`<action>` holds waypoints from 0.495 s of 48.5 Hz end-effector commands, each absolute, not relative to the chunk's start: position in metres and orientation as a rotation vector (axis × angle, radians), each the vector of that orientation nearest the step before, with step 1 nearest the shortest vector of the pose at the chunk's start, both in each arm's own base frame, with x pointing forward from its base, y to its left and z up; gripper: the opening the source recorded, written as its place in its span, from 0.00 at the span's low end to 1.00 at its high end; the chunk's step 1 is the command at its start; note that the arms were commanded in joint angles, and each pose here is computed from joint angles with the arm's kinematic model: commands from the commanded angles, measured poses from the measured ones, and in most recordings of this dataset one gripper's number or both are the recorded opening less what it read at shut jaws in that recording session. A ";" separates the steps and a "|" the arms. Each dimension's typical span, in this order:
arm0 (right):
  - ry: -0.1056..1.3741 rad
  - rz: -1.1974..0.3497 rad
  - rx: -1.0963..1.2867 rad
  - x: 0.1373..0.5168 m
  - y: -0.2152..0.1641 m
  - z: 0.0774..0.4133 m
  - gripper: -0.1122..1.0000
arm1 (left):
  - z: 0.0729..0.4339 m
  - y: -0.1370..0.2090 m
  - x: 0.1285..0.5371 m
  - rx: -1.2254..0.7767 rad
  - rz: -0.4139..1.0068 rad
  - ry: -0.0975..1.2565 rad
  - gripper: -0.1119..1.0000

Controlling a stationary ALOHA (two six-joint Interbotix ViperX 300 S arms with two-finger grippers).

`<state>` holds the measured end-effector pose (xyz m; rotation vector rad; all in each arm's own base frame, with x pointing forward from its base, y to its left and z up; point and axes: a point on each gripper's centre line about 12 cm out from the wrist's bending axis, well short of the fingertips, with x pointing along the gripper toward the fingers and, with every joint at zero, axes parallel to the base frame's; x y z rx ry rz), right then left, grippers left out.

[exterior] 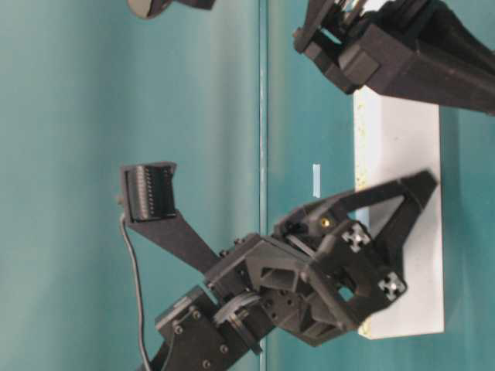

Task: Move the wooden board into place and insert the rod into its hole.
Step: 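Move the right gripper over the small wooden dowel and lower it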

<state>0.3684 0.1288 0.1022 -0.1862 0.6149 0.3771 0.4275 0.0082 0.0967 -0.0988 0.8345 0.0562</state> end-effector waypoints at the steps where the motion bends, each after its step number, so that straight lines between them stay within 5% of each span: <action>1: 0.555 0.381 -0.180 0.375 0.132 0.122 0.94 | 0.115 0.008 0.437 -0.105 0.056 0.776 0.52; 11: 0.509 0.368 -0.145 0.393 0.139 0.145 0.94 | 0.118 0.005 0.437 -0.102 0.049 0.770 0.48; 24: 0.728 0.282 -0.015 0.418 0.153 0.167 0.93 | 0.117 0.005 0.435 -0.102 0.049 0.775 0.48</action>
